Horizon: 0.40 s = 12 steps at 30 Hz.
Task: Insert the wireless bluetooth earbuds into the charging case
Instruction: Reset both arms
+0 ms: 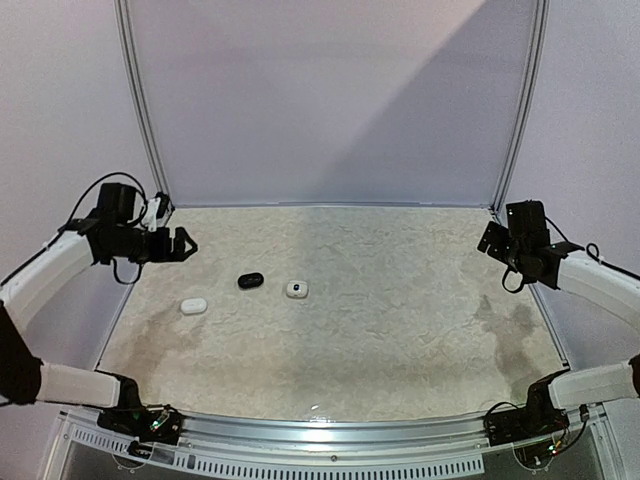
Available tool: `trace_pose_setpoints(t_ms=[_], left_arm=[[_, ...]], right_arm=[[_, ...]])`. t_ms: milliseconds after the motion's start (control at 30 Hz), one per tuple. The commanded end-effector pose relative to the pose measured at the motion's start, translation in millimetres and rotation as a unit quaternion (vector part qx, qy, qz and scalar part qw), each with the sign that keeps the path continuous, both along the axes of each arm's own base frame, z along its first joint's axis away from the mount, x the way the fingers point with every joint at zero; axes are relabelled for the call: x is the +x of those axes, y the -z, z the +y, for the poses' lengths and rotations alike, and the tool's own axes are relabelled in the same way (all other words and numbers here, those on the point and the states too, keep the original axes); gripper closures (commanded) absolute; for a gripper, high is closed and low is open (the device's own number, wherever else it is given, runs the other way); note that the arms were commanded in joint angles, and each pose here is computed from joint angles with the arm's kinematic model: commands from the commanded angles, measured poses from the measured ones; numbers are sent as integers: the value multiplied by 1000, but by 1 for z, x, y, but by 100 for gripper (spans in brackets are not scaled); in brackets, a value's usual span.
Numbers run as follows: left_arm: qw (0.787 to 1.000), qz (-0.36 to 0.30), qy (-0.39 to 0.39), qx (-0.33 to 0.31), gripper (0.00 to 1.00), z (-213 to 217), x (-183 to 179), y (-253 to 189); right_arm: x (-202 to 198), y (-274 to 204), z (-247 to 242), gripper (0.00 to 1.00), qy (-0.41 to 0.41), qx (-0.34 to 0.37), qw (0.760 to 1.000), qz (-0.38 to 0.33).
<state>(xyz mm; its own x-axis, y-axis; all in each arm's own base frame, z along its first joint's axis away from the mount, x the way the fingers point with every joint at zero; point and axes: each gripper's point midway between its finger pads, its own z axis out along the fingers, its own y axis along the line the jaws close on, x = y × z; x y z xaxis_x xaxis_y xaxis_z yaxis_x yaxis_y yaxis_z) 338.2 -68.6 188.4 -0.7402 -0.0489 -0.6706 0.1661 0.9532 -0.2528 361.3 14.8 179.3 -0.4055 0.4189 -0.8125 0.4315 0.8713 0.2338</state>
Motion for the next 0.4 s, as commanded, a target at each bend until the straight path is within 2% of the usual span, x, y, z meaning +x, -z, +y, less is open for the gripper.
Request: trace_pose_setpoints(t_ms=[0,67,100,200,367], left_arm=[[991,-114,-35,66,1,35,-22,8],[982,-168,-54,71,1,42,-31,6],[981,-172,-56,74,1,43,-36,10],[981,-143,-85,102,1,57,-43,37],[978,-142,-102,113,1,70,-47,57]], right_arm=[[-14,-14,-40,1,102,-66,991,-59],[-19,-7,-44,1,114,-71,990,-47],[-20,-4,-46,1,118,-74,989,-42],[-23,3,-48,1,125,-73,989,-43],[-23,-1,-46,1,107,-82,989,-65]])
